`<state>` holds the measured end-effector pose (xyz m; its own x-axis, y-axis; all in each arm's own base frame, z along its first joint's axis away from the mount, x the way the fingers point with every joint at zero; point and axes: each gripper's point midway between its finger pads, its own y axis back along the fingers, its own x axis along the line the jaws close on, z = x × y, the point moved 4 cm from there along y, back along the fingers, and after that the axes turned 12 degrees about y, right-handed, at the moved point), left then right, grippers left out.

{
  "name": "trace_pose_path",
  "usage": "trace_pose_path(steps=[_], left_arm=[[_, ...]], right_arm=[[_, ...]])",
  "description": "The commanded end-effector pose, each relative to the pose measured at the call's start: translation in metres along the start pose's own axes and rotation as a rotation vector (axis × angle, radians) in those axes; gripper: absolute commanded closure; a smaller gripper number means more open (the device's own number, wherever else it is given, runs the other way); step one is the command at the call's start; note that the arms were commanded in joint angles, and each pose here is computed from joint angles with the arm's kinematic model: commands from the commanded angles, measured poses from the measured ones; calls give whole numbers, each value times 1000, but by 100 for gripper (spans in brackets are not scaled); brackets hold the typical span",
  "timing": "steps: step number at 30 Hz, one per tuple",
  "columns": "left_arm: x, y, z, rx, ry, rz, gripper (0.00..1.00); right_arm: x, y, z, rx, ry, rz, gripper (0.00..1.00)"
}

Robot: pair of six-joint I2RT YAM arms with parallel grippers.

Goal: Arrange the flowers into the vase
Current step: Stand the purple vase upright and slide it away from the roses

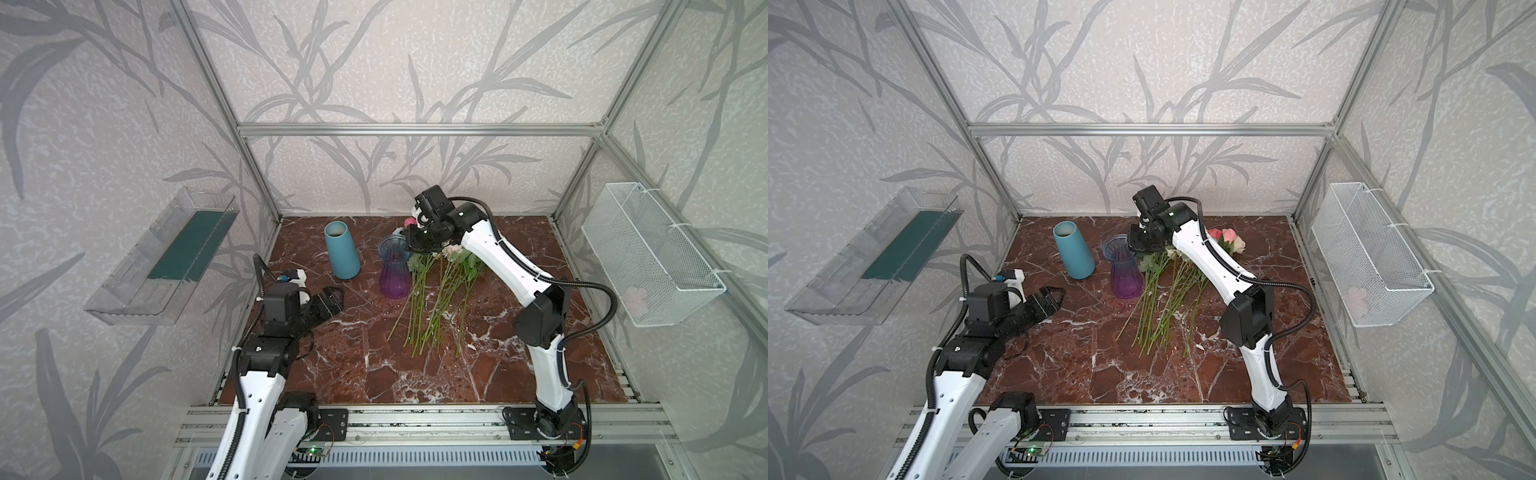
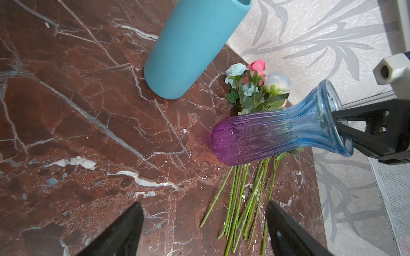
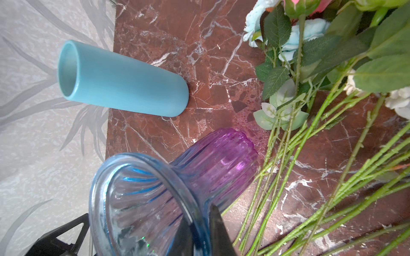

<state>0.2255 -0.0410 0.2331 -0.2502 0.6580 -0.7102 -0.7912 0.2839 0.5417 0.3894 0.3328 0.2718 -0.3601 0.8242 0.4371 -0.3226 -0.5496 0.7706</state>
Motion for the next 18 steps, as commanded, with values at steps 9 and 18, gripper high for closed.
trace_pose_path(steps=[9,18], left_arm=[[-33,-6,3,52,-20,-150,16],[-91,-28,-21,146,-199,-195,18]], right_arm=[[20,98,23,-257,35,125,100],[-67,170,-8,-353,-92,-9,100]])
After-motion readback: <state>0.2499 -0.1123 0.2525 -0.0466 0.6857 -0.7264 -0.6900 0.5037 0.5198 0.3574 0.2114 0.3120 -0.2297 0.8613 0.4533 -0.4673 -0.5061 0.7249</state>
